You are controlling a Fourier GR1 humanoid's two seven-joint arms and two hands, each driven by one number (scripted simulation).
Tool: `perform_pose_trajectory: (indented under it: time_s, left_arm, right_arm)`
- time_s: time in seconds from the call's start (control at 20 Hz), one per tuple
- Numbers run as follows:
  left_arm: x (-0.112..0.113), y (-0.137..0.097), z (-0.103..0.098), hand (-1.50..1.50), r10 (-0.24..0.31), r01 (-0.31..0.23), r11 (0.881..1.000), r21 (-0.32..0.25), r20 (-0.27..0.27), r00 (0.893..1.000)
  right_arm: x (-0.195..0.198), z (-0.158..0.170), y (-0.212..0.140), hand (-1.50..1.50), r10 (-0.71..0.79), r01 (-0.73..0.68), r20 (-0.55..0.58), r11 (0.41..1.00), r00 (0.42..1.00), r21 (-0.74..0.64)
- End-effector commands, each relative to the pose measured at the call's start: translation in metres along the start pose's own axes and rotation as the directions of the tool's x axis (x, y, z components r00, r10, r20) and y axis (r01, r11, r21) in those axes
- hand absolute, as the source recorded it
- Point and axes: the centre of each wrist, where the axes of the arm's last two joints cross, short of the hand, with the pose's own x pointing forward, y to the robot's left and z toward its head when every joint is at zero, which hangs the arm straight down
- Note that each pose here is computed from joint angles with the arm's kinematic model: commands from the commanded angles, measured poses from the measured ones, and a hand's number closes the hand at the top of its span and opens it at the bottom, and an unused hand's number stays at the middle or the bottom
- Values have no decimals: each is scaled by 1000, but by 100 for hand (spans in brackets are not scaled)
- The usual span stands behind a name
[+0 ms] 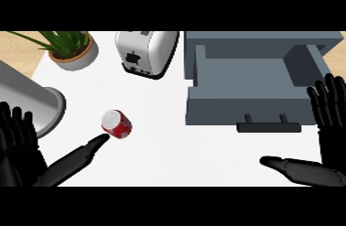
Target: Pick up the can, place it into the drawer and close the drawer
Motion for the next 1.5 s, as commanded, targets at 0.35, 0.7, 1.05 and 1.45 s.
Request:
perform_pose_trajectory:
  time_s: [0.35,0.7,1.05,1.45]
  left_arm:
    - [18,-56,29,-150,6,-1,998,70,-67,998]
    - [-8,-51,3,-150,-24,35,996,85,-127,992]
    - [-53,-73,26,-150,-62,78,993,83,-186,981]
    - [-93,-69,32,-150,-83,109,987,115,-208,975]
  right_arm:
    - [-3,9,-15,-150,4,-6,-67,1000,998,-21]
    - [-19,8,-18,-150,1,-2,-37,1000,999,-20]
    - [16,19,-29,-150,-2,1,-14,999,1000,-48]
    - [12,26,-26,-150,2,-4,-40,999,999,-55]
